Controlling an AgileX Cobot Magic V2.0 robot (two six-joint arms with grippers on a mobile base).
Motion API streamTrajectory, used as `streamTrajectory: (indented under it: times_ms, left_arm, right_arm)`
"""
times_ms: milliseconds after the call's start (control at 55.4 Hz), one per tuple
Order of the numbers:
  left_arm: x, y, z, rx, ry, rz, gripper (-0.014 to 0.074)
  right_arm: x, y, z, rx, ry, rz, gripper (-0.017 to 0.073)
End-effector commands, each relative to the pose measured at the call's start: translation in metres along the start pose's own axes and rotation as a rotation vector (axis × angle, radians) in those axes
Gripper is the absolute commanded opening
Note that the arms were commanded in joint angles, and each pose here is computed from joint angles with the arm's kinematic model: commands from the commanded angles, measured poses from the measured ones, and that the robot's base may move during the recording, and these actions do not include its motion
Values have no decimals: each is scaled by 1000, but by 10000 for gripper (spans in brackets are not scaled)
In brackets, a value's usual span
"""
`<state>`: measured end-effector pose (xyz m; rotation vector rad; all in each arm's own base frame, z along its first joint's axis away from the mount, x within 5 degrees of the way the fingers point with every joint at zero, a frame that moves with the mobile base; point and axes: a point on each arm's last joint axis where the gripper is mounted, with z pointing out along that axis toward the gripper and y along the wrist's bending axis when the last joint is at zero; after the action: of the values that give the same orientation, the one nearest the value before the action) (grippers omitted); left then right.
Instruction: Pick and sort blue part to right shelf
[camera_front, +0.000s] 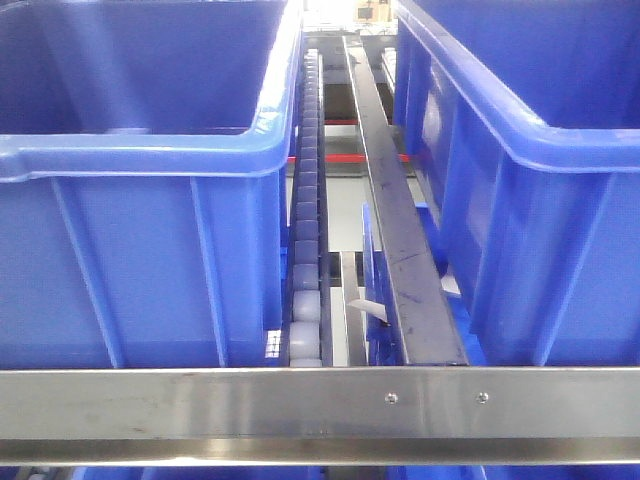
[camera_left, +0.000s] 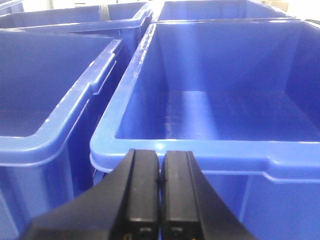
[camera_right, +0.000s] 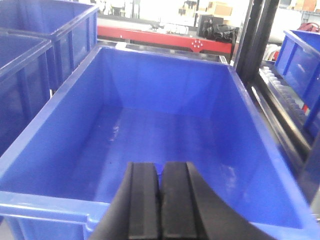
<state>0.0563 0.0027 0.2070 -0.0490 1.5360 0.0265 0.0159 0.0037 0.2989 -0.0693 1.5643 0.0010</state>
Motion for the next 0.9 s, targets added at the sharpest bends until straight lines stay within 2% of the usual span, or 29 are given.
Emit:
streamTrajectory:
  times_ms: [0, 54, 181, 289, 415, 451, 885]
  left_arm:
    - [1, 0, -1, -1, -82, -5, 124]
    - [1, 0, -1, -1, -82, -5, 124]
    - [1, 0, -1, -1, -82, -5, 124]
    - [1, 0, -1, -1, -82, -5, 124]
    - [1, 0, -1, -1, -82, -5, 124]
    - [1, 0, -1, -1, -82, -5, 124]
    - [1, 0, -1, -1, -80, -5, 124]
  right_arm:
    - [7, -1, 8, 12, -84, 54, 58]
    - [22, -1, 16, 18, -71, 72, 58]
    - [44, -3, 26, 51, -107, -18, 58]
    - [59, -3, 32, 54, -160, -19, 58]
    - [83, -3, 37, 57, -203, 50, 58]
    - [84, -2, 37, 54, -172, 69, 58]
    - [85, -2, 37, 53, -165, 71, 58]
